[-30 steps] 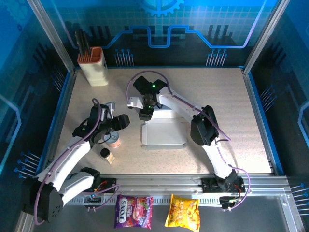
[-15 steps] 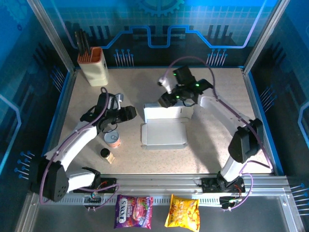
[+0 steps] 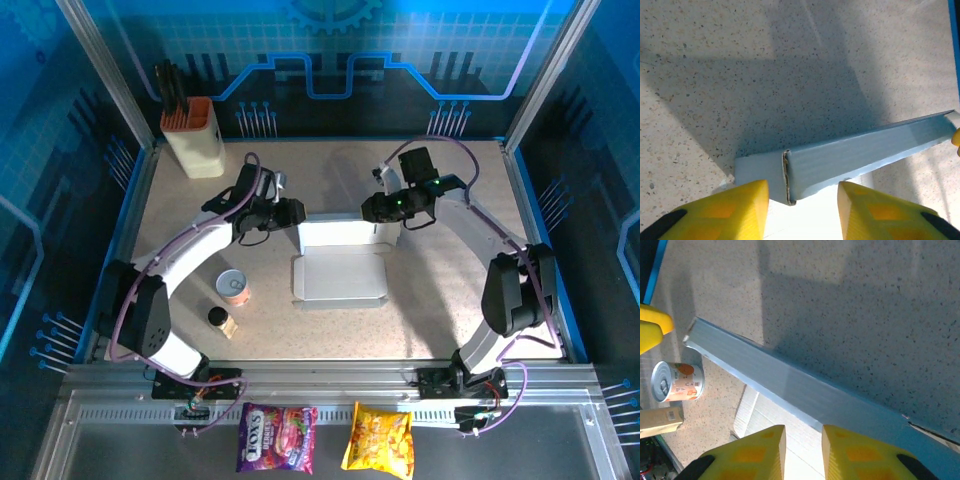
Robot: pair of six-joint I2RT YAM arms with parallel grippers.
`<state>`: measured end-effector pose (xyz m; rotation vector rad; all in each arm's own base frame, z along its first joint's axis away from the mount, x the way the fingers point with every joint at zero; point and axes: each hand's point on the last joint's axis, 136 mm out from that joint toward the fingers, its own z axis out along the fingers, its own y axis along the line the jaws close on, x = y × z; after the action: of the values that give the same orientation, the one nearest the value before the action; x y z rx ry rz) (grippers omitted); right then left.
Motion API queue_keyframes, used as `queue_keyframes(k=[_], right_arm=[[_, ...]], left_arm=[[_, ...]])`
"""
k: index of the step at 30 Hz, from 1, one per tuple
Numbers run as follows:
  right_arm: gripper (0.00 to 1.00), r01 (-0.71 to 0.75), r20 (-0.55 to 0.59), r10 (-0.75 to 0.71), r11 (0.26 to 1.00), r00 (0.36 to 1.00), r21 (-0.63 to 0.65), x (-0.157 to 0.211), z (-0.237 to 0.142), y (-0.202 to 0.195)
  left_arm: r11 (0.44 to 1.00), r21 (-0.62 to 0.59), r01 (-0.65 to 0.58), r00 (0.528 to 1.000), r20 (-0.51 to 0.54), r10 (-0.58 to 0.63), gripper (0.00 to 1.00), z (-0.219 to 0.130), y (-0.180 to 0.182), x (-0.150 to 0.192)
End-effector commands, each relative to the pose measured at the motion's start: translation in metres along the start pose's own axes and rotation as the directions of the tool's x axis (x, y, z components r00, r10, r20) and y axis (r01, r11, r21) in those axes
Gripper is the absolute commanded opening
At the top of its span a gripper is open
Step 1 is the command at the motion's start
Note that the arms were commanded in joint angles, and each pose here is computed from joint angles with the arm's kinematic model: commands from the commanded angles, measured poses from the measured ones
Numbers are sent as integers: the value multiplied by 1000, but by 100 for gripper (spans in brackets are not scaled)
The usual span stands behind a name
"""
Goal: Fold the paper box
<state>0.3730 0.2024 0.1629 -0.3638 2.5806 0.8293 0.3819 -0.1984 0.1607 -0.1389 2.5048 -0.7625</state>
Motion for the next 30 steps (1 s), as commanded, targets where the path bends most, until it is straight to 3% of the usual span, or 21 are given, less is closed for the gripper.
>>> queue_keyframes(k=[1, 9, 17, 30], right_arm=[[26, -43, -34, 43, 999, 999, -10, 11, 9, -6], [26, -59, -63, 59, 998, 996, 1, 25, 14, -13], [26, -52, -50, 53, 999, 997, 16, 24, 8, -11], [51, -84, 26, 80, 972, 996, 220, 13, -36, -25]], left_arm=[[1000, 10, -4, 999, -45, 4, 39, 7, -6, 5], [1000, -14, -19, 997, -81, 18, 34, 19, -4, 9], [1000, -20, -14, 992, -129, 11, 22, 28, -1, 25], [1000, -19, 2, 991, -131, -5, 17, 31, 8, 41]])
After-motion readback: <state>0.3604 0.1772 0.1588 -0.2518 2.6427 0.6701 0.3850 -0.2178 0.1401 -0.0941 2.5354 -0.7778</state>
